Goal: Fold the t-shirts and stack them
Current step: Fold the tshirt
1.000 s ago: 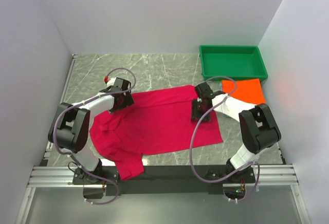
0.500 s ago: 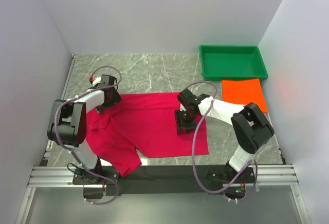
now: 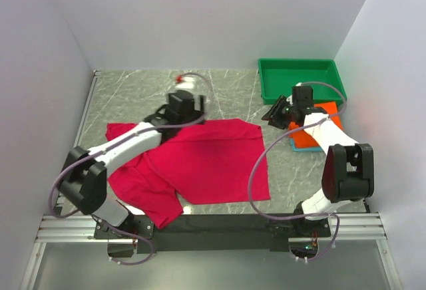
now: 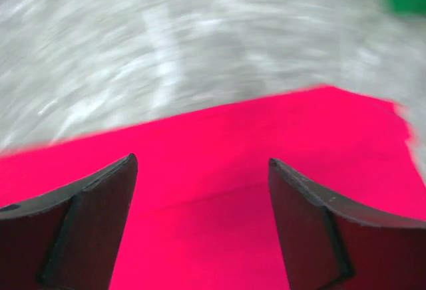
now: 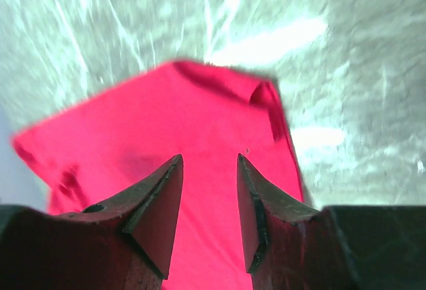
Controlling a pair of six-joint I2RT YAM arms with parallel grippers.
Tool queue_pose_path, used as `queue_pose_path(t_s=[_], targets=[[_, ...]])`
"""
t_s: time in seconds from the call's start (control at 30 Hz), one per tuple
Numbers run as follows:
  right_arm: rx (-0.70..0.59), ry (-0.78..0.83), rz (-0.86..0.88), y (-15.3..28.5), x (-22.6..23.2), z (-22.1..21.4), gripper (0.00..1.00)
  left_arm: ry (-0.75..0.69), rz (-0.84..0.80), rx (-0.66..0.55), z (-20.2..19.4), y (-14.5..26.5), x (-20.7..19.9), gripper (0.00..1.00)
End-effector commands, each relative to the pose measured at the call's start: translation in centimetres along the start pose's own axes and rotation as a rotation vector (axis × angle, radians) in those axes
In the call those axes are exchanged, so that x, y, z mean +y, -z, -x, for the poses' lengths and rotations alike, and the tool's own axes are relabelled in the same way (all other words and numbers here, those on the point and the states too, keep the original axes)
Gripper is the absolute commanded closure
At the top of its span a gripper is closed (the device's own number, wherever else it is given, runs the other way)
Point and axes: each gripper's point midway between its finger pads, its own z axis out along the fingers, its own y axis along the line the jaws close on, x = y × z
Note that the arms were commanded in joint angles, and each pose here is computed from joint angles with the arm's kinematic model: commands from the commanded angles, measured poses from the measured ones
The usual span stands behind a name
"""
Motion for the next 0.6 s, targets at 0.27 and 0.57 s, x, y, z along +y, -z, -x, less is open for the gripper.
queue_pose_path(t_s=[0.27,0.57], targets=[[-0.04,-0.146,-0.004,-1.8,-2.9,3.9,0.48,-0.553,-0.447,-0.176,-1.9,-0.8,-21.1,0.29],[-0.032,-0.167,-0.017,-2.2,-4.4,4.0,0.48,-0.703,-0.608,-0.186,-6.7,-2.5,-27.7,0.44]])
